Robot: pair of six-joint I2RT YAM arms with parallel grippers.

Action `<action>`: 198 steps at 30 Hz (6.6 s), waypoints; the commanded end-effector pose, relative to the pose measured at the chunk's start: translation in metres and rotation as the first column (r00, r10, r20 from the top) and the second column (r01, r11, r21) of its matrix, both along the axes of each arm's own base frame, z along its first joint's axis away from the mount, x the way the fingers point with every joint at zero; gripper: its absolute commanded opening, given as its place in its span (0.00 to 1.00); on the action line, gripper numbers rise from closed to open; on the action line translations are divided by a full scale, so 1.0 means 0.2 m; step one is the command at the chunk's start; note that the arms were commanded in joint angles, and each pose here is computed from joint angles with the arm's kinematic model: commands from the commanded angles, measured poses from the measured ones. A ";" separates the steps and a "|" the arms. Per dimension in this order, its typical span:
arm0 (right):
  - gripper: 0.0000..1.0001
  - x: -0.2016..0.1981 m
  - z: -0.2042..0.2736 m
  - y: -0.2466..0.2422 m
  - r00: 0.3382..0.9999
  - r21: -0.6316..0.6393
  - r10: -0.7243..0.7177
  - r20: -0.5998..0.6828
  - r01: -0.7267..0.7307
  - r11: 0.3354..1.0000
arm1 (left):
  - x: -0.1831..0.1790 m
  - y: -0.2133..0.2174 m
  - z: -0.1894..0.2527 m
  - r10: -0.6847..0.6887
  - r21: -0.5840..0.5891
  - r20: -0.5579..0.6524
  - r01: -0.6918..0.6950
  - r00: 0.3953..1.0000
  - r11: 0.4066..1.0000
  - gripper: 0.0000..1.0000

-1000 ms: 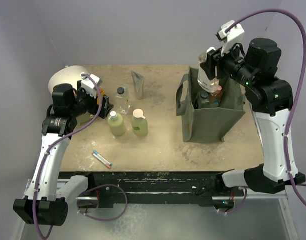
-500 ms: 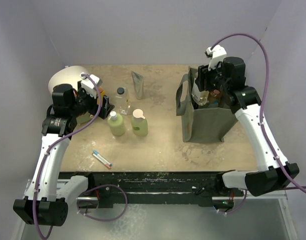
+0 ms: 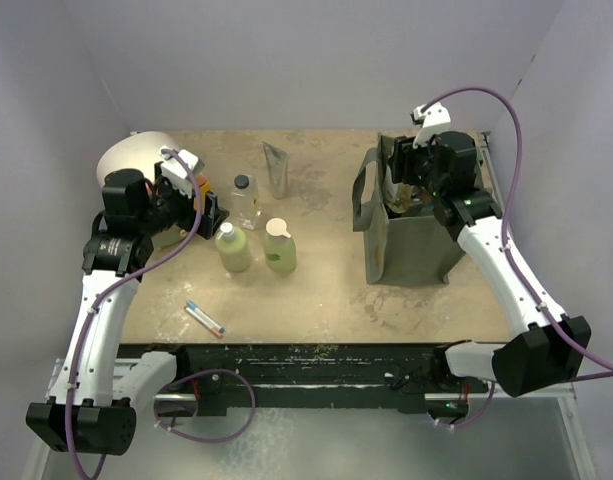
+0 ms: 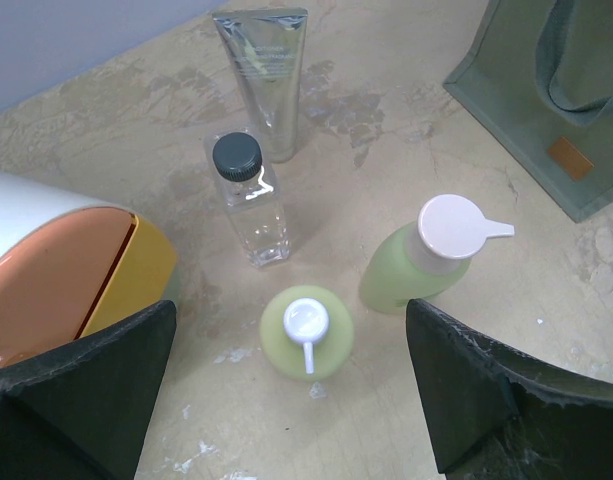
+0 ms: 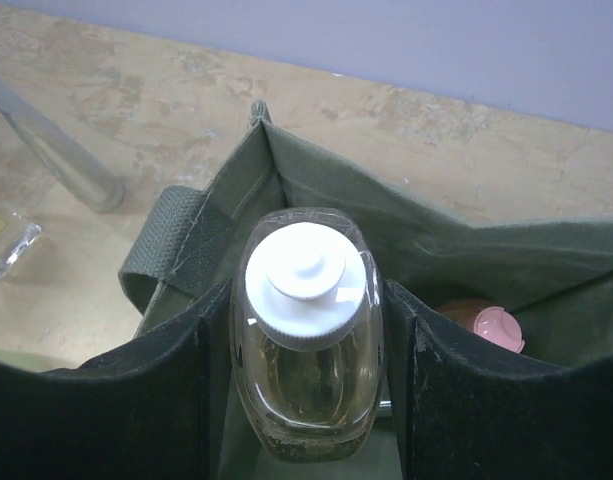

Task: Place the personal care products into the canvas bag
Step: Place the care product in the canvas bag.

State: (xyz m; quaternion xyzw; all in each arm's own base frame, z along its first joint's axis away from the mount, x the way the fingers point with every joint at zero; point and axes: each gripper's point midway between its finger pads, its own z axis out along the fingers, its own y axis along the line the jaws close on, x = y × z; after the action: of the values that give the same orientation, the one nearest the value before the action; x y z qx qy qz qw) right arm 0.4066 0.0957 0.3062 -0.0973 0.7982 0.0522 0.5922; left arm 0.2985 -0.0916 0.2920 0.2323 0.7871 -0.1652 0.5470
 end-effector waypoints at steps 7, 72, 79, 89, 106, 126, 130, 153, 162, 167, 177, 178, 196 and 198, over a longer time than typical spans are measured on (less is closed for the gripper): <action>0.00 0.01 0.48 0.00 0.962 0.072 -0.010 0.274 -0.011 0.997 | 0.00 -0.01 0.13 -0.014 -0.024 0.085 0.016 0.996 1.000 0.99; 0.03 0.24 -0.12 0.10 0.996 0.076 0.024 0.091 -0.031 0.997 | -0.01 -0.05 0.06 -0.074 -0.017 0.053 0.075 0.996 0.997 0.99; 0.06 0.23 -0.22 0.13 0.997 0.079 0.054 0.047 -0.058 0.995 | -0.01 -0.06 0.06 -0.080 -0.016 0.049 0.081 0.996 0.997 0.99; 0.08 0.25 -0.28 0.18 0.996 0.117 0.090 0.027 -0.093 0.989 | 0.03 -0.15 0.06 -0.116 -0.015 0.023 0.117 0.993 0.993 0.99; 0.15 0.28 -0.44 0.17 0.996 0.072 0.087 -0.005 -0.087 0.994 | -0.02 -0.16 0.04 -0.138 -0.016 0.039 0.138 0.990 0.990 0.99; 0.10 0.26 -0.34 0.25 0.979 0.060 0.202 0.000 -0.202 0.978 | 0.16 -0.94 0.20 -0.536 -0.005 0.124 0.541 0.835 0.841 0.99; 0.09 0.26 -0.32 0.24 0.980 0.053 0.198 0.011 -0.199 0.979 | 0.28 -1.17 0.19 -0.594 -0.027 0.112 0.600 0.797 0.800 0.99; 0.09 0.26 -0.27 0.22 0.986 0.091 0.159 0.042 -0.162 0.983 | 0.52 -1.61 0.14 -0.718 -0.094 0.150 0.733 0.679 0.674 0.00; 0.05 0.27 -0.25 0.20 0.989 0.095 0.135 0.063 -0.141 0.985 | 0.49 -1.51 0.36 -0.658 -0.038 0.201 0.677 0.726 0.735 0.00; 0.04 0.28 -0.28 0.20 0.990 0.093 0.125 0.056 -0.130 0.987 | 0.48 -1.49 0.47 -0.638 -0.038 0.227 0.662 0.736 0.749 0.00; 0.06 0.29 -0.37 0.20 0.991 0.085 0.131 0.026 -0.132 0.988 | 0.49 -1.50 0.44 -0.633 -0.054 0.188 0.651 0.751 0.757 0.00; 0.07 0.29 -0.39 0.20 0.991 0.085 0.133 0.018 -0.134 0.987 | 0.49 -1.50 0.42 -0.632 -0.054 0.179 0.649 0.754 0.759 0.00; 0.51 0.31 -0.39 0.21 0.988 0.064 0.148 -0.037 -0.146 0.987 | 0.43 -1.48 0.21 -0.647 -0.043 0.108 0.653 0.755 0.756 0.09; 0.53 0.32 -0.37 0.20 0.990 0.057 0.138 -0.030 -0.136 0.989 | 0.43 -1.47 0.21 -0.647 -0.042 0.107 0.654 0.755 0.756 0.09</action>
State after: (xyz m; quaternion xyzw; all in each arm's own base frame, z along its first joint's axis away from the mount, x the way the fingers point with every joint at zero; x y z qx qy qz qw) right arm 0.4494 0.1353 0.1785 -0.1380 0.8390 0.1182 0.5129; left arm 0.3963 -0.3890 0.2849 0.4652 0.6716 -0.3622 0.4487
